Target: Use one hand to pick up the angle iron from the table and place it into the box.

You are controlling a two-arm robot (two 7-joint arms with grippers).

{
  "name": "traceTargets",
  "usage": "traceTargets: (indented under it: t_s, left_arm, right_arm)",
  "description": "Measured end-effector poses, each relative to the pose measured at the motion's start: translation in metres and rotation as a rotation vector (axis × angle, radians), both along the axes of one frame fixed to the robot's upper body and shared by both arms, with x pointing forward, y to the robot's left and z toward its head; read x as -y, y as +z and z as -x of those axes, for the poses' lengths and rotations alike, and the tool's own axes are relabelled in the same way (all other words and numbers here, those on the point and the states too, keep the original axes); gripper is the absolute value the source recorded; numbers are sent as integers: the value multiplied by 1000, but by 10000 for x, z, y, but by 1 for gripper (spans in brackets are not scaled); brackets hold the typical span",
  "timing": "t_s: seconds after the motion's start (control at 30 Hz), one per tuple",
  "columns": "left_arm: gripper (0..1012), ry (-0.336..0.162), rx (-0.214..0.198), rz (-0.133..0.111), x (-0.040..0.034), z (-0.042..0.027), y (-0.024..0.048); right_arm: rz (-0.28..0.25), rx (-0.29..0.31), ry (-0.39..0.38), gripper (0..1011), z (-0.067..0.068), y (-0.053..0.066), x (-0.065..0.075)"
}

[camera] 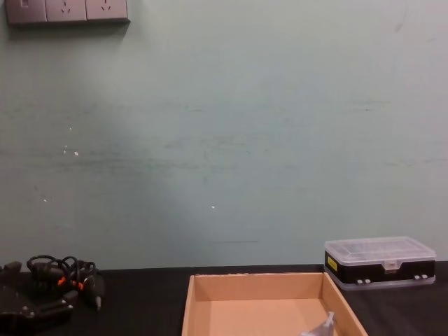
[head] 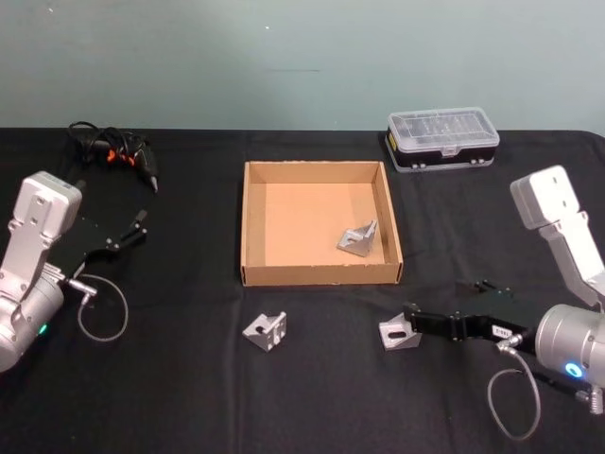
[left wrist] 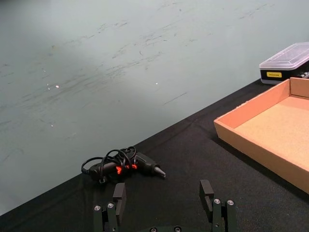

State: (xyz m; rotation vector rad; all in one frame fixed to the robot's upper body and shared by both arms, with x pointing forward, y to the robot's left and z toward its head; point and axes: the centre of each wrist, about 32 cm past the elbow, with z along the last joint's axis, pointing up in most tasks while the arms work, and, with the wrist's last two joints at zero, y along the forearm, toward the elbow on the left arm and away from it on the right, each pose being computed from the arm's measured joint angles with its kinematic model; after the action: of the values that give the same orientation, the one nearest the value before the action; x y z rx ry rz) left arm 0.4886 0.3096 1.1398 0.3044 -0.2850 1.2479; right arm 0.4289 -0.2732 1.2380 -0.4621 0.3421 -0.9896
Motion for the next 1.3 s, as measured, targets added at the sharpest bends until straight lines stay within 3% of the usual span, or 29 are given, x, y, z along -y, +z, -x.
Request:
traceTargets:
  t_s: [0.63, 1.3]
  left_arm:
    - [1000, 0, 0, 0, 0, 0, 0]
    - [1000, 0, 0, 0, 0, 0, 0]
  right_arm:
    - [-2, -53, -37, 1000, -131, -240, -136]
    - [6, -53, -43, 1000, -159, -308, -216]
